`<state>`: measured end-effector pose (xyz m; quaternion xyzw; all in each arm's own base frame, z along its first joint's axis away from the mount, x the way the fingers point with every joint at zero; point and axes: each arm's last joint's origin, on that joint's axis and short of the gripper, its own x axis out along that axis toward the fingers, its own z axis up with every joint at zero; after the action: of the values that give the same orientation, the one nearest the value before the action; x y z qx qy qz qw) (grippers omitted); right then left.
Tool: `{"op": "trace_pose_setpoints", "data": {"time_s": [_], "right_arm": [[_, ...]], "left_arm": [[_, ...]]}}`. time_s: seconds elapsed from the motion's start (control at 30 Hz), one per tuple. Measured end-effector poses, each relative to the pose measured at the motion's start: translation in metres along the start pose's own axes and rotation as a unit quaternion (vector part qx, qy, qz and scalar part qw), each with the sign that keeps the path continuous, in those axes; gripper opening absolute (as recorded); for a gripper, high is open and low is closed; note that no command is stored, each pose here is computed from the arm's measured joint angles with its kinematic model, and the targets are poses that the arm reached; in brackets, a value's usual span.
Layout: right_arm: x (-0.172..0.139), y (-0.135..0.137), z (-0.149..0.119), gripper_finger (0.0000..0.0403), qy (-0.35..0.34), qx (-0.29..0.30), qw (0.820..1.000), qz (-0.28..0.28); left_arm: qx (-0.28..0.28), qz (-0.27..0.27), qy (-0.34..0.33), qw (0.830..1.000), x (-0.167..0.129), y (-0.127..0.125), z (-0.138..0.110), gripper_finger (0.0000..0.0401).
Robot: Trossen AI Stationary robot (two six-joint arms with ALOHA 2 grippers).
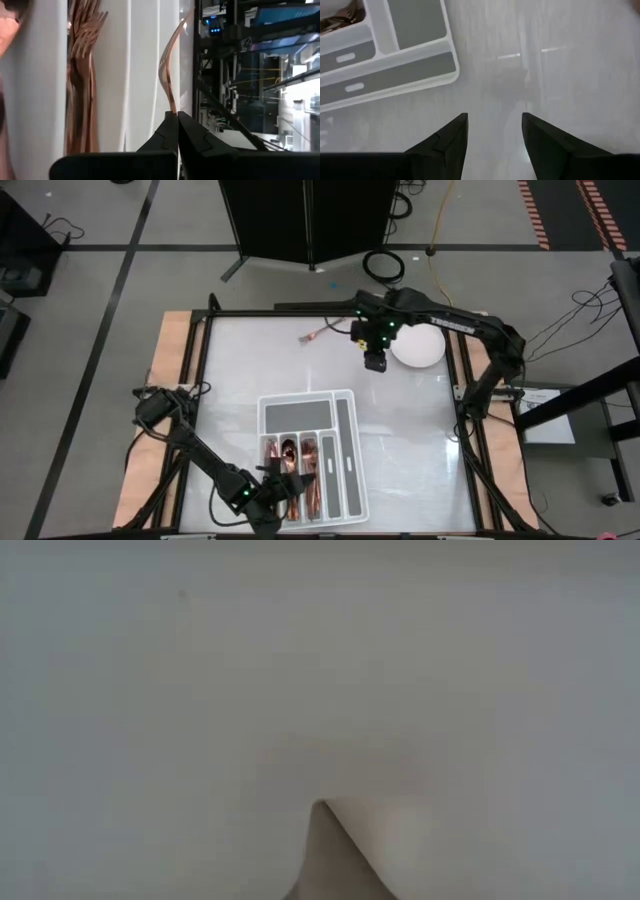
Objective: Sort silverware
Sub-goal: Put the left fork into the silverware tray, then put the fork into the silverware tray
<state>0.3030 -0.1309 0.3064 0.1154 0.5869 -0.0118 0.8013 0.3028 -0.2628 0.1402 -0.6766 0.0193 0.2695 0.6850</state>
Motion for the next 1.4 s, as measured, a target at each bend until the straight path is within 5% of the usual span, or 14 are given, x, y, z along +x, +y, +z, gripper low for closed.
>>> {"op": "trace_pose_setpoints", "data": {"time_s": [0.4,0.6,0.97,1.4], "right_arm": [[-0.036,0.018,-0.042,0.0178,-0.070,-0.010,0.997,-0.016],[-0.050,0.023,-0.049,0.0178,-0.095,-0.012,0.995,-0.021],[-0.054,0.023,-0.048,0.0178,-0.112,-0.012,0.993,-0.025],[-0.054,0.023,-0.047,0.0178,-0.116,-0.001,0.993,-0.024]], "left_arm": [[0.046,0.062,-0.011,0.997,0.006,-0.004,0.019,0.0000],[0.098,0.118,0.000,0.988,0.000,0.004,0.027,0.0000],[0.085,0.125,0.012,0.988,0.002,-0.002,0.026,0.0002],[0.085,0.153,0.039,0.984,0.007,-0.003,0.027,0.0082]]}}
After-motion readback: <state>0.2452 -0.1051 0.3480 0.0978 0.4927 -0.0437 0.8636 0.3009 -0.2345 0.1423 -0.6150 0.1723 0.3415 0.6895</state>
